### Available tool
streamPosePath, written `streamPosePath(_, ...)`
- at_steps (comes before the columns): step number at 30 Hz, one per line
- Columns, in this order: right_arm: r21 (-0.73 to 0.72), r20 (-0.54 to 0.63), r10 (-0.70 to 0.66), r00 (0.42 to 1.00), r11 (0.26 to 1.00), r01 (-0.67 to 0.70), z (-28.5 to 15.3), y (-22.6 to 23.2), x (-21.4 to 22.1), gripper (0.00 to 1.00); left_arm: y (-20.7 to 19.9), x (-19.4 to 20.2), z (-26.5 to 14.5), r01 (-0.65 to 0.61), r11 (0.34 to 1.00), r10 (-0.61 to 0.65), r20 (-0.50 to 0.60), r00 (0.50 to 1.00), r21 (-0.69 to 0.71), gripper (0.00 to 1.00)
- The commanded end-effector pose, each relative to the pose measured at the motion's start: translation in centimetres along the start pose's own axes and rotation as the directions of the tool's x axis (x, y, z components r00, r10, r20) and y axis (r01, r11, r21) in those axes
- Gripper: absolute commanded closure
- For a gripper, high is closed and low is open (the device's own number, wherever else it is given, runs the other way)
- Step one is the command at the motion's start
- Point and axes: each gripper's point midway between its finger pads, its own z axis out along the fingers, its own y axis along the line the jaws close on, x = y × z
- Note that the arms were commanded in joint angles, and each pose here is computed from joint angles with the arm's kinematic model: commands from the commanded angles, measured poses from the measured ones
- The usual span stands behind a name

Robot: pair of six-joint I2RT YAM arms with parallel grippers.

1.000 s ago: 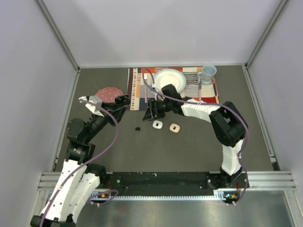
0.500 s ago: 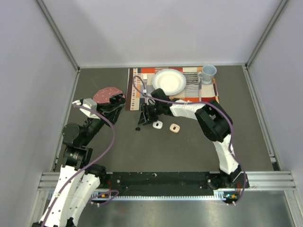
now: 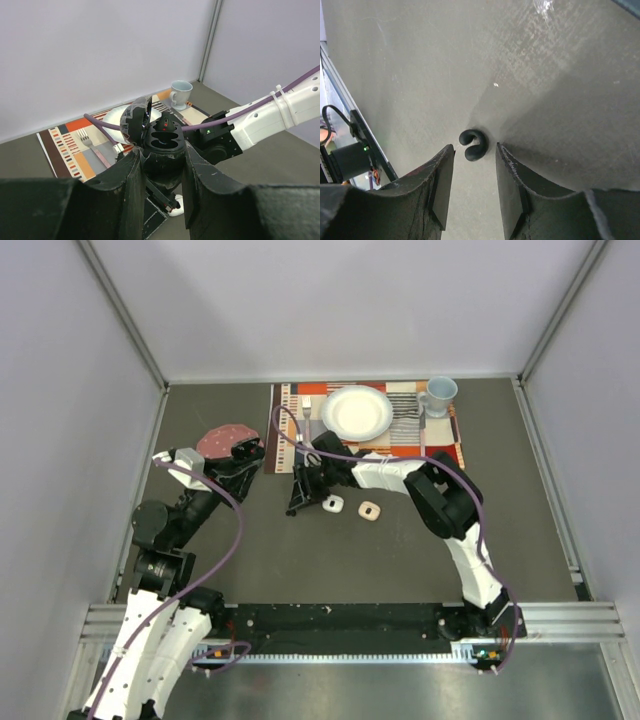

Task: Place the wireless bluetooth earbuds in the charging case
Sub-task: Pick up the left earbud from the center of the board.

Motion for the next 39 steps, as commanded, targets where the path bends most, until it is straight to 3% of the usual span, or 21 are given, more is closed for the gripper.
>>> streamPosePath(1,0.025,0.001,-0.023,1.0,0.999,0.023,1.2,-0.3,-0.1,0.6,-0.2,-2.0,0.1,-0.017,1.0,0.017,0.057,0.998,0.003,1.0)
streamPosePath(23,0.155,-0.076,-0.021,0.997,0.987,0.033,2.4,-4.2,4.8,0.73,-0.1,-1.3,0.0,0.005,1.0,-0.005,0.051,0.999,-0.001,1.0)
streamPosePath(39,0.094,-0.067,-0.059,0.996,0.993,0.065,1.9,-3.0,4.7,0.79,0.0,-0.6,0.3,0.022,1.0,-0.022,0.038,0.999,0.004,1.0)
